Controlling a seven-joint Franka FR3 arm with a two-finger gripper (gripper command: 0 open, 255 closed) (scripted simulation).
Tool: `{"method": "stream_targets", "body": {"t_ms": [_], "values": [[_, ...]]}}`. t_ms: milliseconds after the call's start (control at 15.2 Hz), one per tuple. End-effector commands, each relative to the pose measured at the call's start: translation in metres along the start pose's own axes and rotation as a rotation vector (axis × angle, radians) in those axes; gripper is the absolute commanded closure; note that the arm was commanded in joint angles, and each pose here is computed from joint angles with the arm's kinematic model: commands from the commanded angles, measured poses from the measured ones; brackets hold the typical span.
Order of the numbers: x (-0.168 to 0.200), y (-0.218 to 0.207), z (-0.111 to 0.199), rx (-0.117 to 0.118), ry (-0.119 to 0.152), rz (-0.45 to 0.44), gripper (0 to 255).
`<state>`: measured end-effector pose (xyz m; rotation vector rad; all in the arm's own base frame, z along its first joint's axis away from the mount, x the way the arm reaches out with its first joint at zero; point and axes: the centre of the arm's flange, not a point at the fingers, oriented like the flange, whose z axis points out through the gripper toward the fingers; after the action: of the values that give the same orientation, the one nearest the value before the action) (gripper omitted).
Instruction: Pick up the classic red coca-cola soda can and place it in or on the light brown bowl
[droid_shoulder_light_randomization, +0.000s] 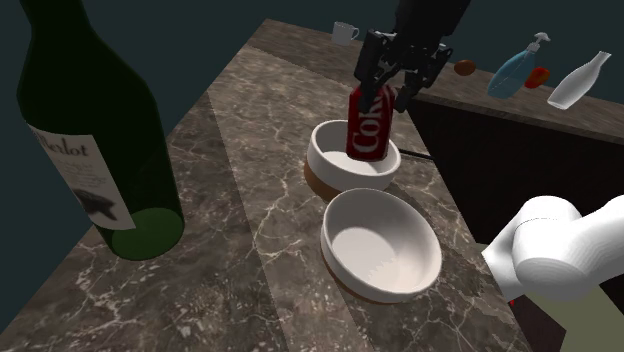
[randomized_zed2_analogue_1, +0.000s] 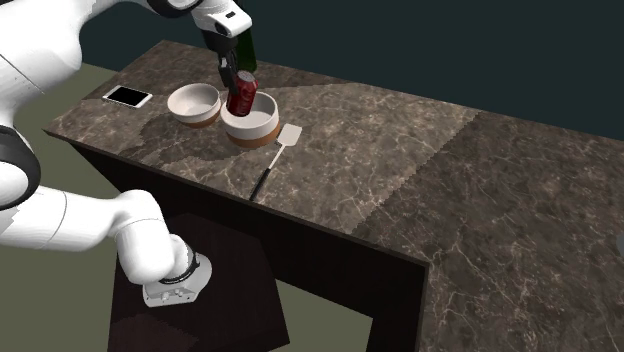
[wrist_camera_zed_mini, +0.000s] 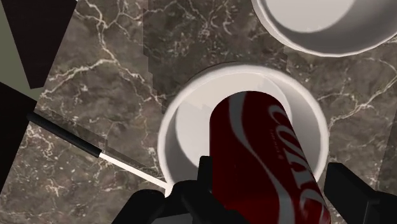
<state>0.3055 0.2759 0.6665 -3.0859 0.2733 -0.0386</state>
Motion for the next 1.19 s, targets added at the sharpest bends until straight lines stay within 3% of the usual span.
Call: {"method": "stream_targets", "body": {"t_ms": [0,330,594,1122], "values": [[0.000,0.000,0.000,0.000,0.001,0.000,0],[0.000,0.000,0.000,0.000,0.001,0.000,0],[0.000,0.000,-0.050,0.000,0.001,0.000,0],[0.000,0.000,-0.050,0.000,0.001,0.000,0]]}}
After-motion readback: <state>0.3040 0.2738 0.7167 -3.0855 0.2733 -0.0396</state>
